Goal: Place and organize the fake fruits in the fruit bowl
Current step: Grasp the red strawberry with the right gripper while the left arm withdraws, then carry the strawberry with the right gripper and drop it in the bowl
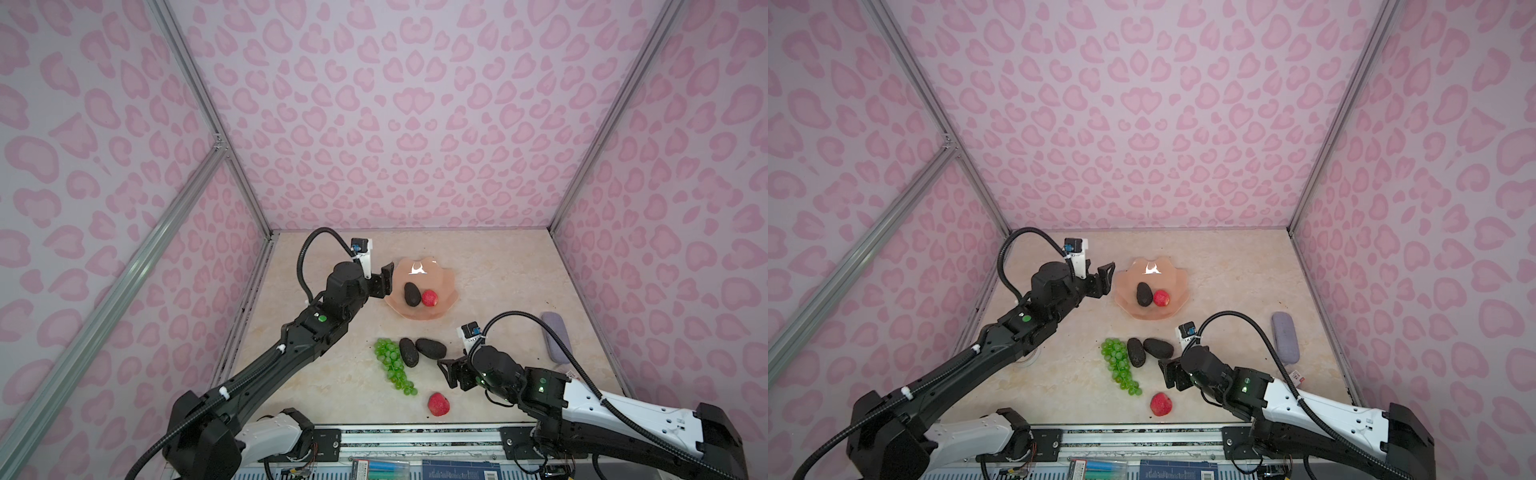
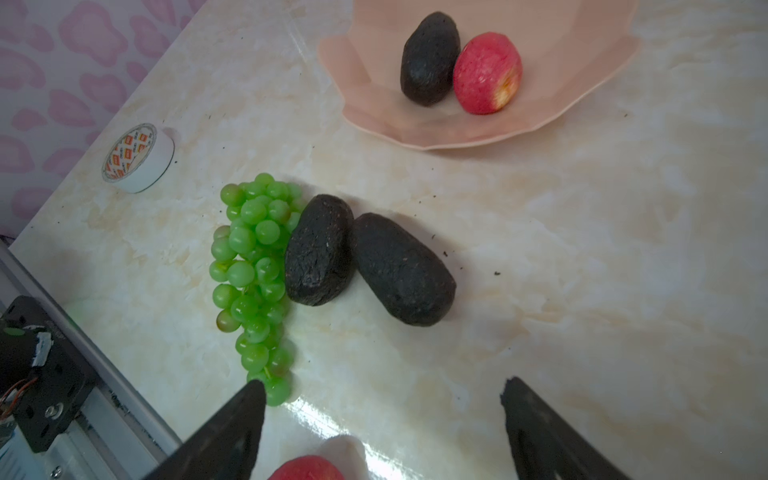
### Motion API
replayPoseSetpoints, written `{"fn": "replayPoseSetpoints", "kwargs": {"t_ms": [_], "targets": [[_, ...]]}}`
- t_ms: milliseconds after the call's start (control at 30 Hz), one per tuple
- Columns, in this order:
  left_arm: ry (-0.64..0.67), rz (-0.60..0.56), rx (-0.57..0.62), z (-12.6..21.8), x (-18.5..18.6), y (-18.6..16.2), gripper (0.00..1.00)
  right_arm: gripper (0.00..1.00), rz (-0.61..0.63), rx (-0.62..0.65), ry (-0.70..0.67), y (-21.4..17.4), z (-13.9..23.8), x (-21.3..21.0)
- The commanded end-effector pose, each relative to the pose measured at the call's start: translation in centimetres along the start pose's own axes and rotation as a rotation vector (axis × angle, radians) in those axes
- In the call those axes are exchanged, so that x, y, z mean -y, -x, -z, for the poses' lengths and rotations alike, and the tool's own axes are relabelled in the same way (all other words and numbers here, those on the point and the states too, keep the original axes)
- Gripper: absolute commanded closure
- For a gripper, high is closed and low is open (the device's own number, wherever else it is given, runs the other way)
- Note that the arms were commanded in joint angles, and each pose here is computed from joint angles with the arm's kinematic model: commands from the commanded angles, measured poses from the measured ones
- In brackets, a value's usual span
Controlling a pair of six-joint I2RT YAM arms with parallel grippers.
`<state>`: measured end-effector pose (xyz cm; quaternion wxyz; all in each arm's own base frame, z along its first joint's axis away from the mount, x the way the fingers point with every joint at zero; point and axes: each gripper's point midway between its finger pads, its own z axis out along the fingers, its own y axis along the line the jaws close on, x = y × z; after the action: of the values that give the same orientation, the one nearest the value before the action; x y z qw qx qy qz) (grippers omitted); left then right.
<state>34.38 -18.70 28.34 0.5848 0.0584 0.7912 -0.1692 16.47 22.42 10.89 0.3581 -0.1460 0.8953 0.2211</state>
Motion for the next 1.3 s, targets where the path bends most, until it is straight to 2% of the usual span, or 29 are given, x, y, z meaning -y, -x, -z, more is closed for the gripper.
{"fn": "replayPoseSetpoints", "kwargs": {"t_ms": [0,133,300,400,467,600,667,800,933,1033,1167,1267], "targets": [[0.142,0.037,0.047,2.5,-3.5,-0.6,0.16,0.11,-0.053,-0.042,-0.021,-2.1,-0.5,-0.3],[0.222,0.063,0.064,5.5,-6.2,-2.0,0.09,0.12,-0.017,-0.11,0.005,-4.4,-1.5,-2.4],[0.279,0.076,0.077,8.1,-8.2,-3.2,0.07,0.17,0.011,-0.24,-0.006,-7.1,-3.1,-4.1],[0.297,0.079,0.083,9.1,-8.8,-3.4,0.06,0.21,0.022,-0.26,-0.03,-8.0,-3.7,-4.2],[0.301,0.079,0.084,9.6,-9.0,-3.4,0.06,0.29,0.013,-0.269,-0.05,-8.4,-4.0,-3.9],[0.308,0.082,0.078,10.3,-9.3,-4.0,0.06,0.57,0.011,-0.28,-0.096,-8.6,-4.1,-3.3],[0.308,0.09,0.077,10.5,-9.5,-4.3,0.06,0.66,0.009,-0.266,-0.099,-8.2,-4.0,-3.3],[0.299,0.111,0.062,10.6,-9.5,-5.1,0.06,0.73,0.031,-0.174,-0.167,-4.8,-2.7,-2.8],[0.28,0.139,0.039,10.5,-9.3,-6.1,0.06,0.73,0.073,-0.001,-0.21,2.1,-1.3,-3.1],[0.273,0.154,0.025,10.6,-9.3,-6.8,0.05,0.73,0.06,0.102,-0.209,7.5,-1.2,-2.7],[0.245,0.166,0.006,10.6,-9.0,-7.4,0.06,0.73,0.048,0.171,-0.224,12.9,-2.9,-1.1],[0.224,0.167,-0.017,10.8,-8.6,-7.6,0.06,0.73,0.06,0.171,-0.258,14.9,-5.4,0.1]]}}
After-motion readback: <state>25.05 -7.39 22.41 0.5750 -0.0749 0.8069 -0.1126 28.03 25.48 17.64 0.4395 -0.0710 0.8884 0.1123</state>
